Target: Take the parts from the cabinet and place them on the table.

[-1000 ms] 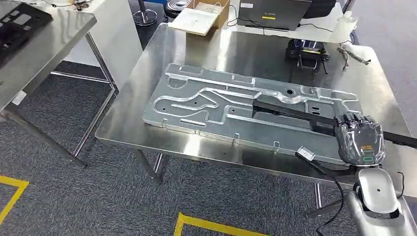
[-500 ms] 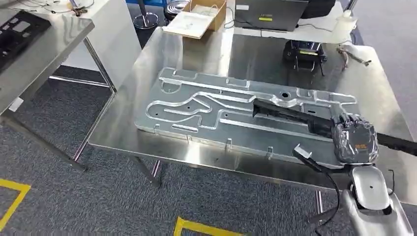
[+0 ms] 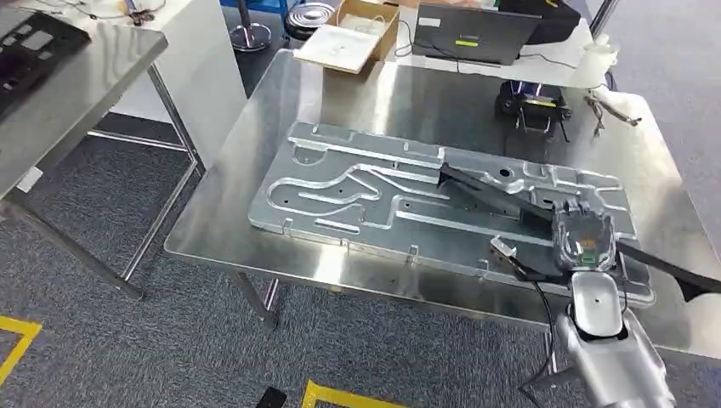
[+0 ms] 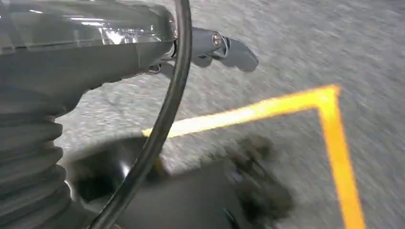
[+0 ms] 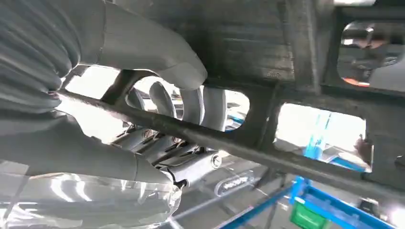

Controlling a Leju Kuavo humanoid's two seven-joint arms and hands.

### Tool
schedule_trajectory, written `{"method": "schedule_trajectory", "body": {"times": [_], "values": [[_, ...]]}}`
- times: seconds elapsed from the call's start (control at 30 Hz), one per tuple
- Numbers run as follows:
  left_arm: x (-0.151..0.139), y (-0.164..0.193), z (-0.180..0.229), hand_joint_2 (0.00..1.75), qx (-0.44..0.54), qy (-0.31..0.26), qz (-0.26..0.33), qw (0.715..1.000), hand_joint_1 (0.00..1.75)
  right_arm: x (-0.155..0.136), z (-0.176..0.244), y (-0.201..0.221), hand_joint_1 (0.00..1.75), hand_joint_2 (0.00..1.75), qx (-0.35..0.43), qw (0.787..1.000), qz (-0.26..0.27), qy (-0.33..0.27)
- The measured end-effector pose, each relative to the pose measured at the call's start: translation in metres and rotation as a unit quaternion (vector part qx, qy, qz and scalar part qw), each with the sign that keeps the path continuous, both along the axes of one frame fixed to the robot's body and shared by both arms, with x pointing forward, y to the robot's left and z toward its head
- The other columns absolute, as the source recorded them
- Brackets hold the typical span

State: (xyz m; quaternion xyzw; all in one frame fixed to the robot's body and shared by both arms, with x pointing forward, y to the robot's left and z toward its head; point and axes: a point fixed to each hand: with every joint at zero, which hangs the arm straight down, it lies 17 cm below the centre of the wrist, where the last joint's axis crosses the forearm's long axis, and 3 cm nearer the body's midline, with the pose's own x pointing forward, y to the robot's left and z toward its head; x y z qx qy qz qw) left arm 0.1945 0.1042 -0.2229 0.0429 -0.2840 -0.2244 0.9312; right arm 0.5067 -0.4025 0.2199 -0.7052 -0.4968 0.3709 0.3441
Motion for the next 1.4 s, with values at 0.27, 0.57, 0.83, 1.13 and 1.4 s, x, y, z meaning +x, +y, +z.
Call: {"method": "schedule_trajectory", "body": {"times": [0.27,0.57,0.83,1.13,1.4], "values": [[0.040,-0.018,0.019,1.75,-0.019,-0.018,0.008,1.000,0.00,0.020,-0.014,0.021,1.75,1.75,0.006,1.000,0.014,0.019],[0.045,-0.021,0.022,1.75,-0.022,-0.021,0.008,1.000,0.00,0.029,-0.015,0.039,1.75,1.75,0.012,0.999,0.027,0.023],[0.047,-0.016,0.023,1.75,-0.021,-0.028,0.028,0.999,0.00,0.033,-0.020,0.050,1.75,1.75,0.015,0.999,0.040,0.030],[0.067,-0.011,0.028,0.00,-0.034,-0.015,0.074,0.997,0.00,0.051,-0.018,0.076,0.00,0.00,0.015,0.997,0.068,0.039],[0.078,0.003,0.029,0.00,-0.040,-0.011,0.108,0.993,0.00,0.067,-0.011,0.103,0.00,0.00,0.019,0.995,0.089,0.040]]}}
